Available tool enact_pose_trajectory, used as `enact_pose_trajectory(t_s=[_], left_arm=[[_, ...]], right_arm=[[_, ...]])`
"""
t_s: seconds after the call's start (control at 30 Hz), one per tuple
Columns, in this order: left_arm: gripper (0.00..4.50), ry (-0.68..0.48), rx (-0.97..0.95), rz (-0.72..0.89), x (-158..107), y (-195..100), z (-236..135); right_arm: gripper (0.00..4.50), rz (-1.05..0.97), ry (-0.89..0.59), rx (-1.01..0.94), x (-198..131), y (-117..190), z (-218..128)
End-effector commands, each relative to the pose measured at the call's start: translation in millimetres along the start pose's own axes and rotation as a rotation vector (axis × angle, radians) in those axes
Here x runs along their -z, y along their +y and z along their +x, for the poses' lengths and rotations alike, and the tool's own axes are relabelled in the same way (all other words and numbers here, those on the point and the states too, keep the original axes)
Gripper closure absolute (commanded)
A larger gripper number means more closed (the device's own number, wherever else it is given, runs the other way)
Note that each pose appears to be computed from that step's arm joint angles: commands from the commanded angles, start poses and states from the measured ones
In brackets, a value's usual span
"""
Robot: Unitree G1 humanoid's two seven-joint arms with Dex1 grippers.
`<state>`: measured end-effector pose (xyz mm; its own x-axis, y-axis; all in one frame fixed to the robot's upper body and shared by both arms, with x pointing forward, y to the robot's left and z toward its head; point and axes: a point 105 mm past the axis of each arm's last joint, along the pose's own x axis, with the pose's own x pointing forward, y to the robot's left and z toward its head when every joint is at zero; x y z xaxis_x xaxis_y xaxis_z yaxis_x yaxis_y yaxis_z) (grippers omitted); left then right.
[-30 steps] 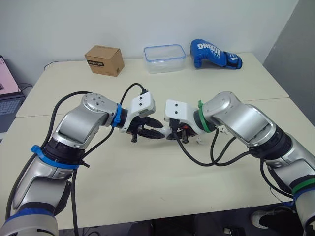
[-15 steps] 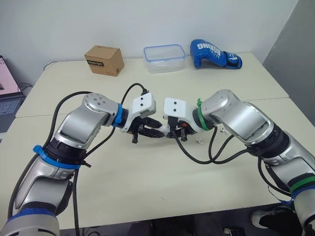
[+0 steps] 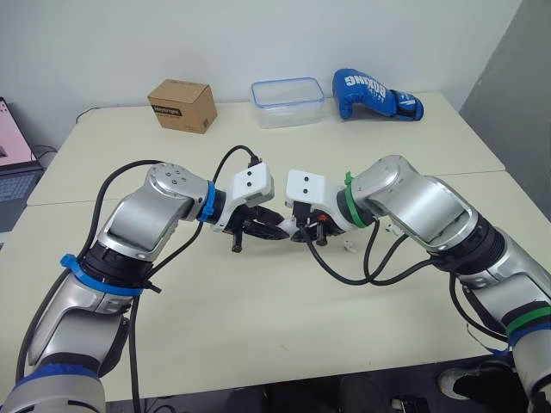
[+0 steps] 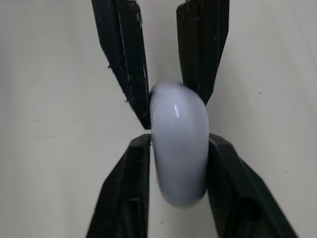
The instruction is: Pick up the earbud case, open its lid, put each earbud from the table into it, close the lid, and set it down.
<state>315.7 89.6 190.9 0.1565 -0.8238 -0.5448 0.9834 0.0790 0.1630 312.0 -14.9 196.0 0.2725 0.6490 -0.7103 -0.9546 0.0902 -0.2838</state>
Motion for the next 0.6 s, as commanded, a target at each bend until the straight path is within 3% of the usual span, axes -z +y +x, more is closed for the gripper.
enact_pose_trajectory(t_s=[0.03,0.1,0.37,0.6], left_arm=[[3.72,-0.032,-0.014,0.033,-9,-1,-5],[3.72,-0.064,-0.03,0.033,-7,-3,-8],[3.72,-0.31,-0.124,0.036,8,-14,-22],[3.72,-0.474,-0.211,-0.037,20,-14,-30]], right_arm=[[1.53,-0.056,-0.051,0.044,-17,-5,-12],[0.85,-0.051,-0.062,0.042,-14,-4,-15],[0.85,-0.02,-0.208,0.016,6,0,-44],[0.85,0.073,-0.309,-0.091,27,25,-65]])
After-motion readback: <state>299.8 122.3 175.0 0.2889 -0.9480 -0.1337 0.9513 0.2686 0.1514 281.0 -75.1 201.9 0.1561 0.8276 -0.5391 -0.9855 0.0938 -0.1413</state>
